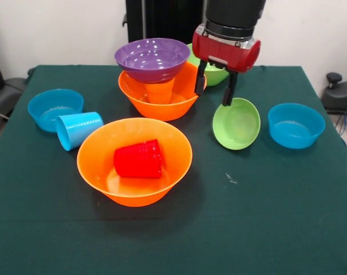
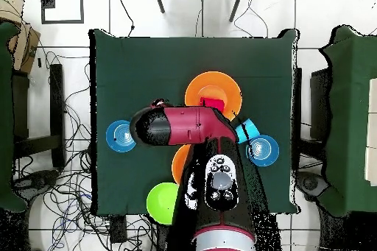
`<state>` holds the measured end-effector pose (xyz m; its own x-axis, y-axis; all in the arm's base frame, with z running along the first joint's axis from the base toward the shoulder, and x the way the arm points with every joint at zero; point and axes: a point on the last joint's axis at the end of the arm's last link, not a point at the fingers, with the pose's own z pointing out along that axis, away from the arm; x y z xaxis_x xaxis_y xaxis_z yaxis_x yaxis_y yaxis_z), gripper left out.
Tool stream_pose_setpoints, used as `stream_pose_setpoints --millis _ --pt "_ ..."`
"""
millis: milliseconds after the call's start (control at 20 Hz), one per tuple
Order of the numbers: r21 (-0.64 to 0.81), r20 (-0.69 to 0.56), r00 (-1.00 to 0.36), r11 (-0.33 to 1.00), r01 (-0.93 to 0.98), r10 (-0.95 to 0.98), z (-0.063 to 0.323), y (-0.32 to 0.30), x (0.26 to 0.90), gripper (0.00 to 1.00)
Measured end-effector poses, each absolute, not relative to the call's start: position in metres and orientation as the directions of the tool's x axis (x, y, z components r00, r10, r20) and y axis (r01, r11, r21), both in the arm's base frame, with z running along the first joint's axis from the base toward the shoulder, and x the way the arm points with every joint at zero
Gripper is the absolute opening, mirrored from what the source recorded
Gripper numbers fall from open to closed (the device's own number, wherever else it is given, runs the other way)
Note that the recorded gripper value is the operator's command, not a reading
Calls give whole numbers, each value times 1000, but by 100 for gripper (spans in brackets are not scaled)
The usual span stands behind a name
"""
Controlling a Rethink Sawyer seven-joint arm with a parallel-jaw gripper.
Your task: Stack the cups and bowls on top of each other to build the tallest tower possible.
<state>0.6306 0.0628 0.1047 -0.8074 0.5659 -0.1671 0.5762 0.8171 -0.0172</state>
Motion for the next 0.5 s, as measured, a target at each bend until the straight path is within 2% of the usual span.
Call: stream_pose_setpoints --millis 500 --pt "16 -151 -816 827 562 558 107 29 653 100"
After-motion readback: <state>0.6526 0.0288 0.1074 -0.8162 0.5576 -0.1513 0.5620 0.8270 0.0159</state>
